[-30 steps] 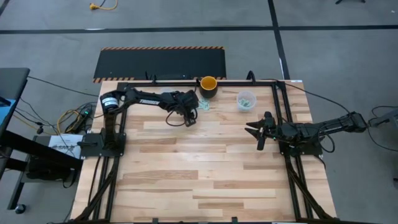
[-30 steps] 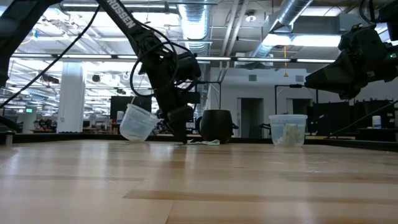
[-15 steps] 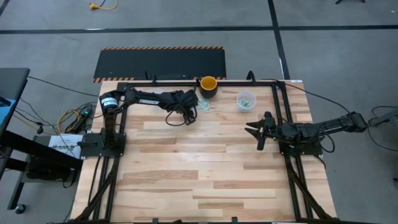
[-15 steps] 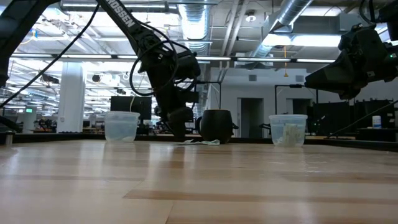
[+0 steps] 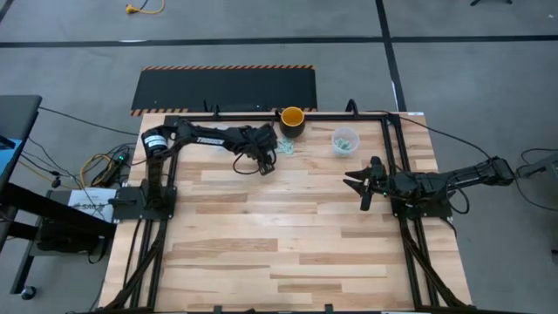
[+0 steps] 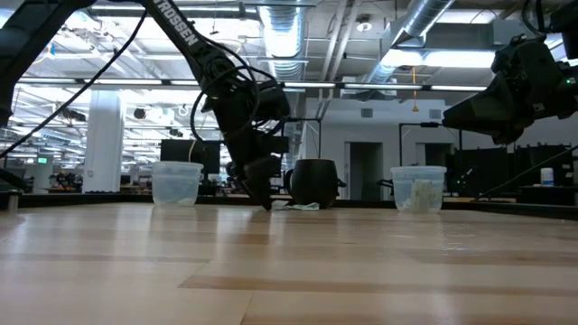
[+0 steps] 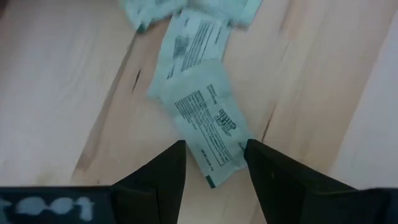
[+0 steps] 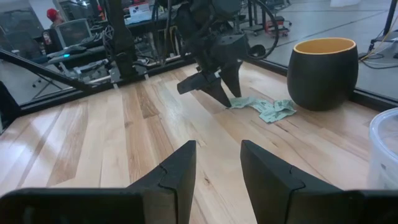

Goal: Pick and place Stevia / Truvia into bins
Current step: Put the stevia packet into the left transparent container

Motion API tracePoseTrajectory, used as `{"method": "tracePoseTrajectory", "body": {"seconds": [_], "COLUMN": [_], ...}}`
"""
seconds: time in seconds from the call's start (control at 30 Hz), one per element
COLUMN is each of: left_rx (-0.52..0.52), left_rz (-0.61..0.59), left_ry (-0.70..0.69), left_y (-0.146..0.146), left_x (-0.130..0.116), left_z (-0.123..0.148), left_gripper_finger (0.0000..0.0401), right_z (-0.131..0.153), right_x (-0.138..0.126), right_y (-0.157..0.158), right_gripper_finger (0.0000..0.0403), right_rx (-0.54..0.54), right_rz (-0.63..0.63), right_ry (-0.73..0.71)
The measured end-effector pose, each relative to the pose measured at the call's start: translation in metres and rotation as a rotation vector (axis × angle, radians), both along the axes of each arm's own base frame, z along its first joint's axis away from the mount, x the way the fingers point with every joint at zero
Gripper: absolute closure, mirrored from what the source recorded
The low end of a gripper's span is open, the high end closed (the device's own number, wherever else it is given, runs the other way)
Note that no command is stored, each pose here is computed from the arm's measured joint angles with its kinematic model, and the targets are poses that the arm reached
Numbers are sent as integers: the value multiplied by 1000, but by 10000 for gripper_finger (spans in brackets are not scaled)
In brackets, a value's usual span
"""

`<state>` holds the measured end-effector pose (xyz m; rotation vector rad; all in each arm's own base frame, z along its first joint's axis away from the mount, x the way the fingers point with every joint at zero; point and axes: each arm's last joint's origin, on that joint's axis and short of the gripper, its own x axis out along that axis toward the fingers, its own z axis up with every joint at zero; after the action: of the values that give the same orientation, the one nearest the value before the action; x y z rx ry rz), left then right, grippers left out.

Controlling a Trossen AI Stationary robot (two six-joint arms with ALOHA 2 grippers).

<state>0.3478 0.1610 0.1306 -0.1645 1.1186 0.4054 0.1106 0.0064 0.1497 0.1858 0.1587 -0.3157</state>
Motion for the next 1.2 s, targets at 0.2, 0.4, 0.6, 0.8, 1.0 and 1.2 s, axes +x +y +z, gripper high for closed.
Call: {"method": "tracePoseTrajectory", "body": {"seconds": [0.2, 0.4, 0.6, 0.8, 1.0, 1.2], "left_rx": [6, 6, 106, 261, 328, 348], "left_rz": [-35, -59, -69, -58, 38, 201], "left_ry": [7, 41, 85, 17, -9, 77], "left_y": [-8, -20, -40, -59, -71, -70], "left_x": [3, 5, 8, 1, -40, -90], "left_z": [0, -1, 6, 58, 122, 155], "left_gripper_finger": [277, 385, 387, 395, 383, 383], "right_z": [0, 0, 0, 0, 0, 0], "right_x": [0, 0, 0, 0, 0, 0], "right_y": [0, 0, 0, 0, 0, 0], "right_gripper_finger": [282, 282, 282, 282, 282, 282], "right_rx": [0, 0, 0, 0, 0, 0], "right_rz": [0, 0, 0, 0, 0, 0], "right_ry": [0, 0, -1, 0, 0, 0]}}
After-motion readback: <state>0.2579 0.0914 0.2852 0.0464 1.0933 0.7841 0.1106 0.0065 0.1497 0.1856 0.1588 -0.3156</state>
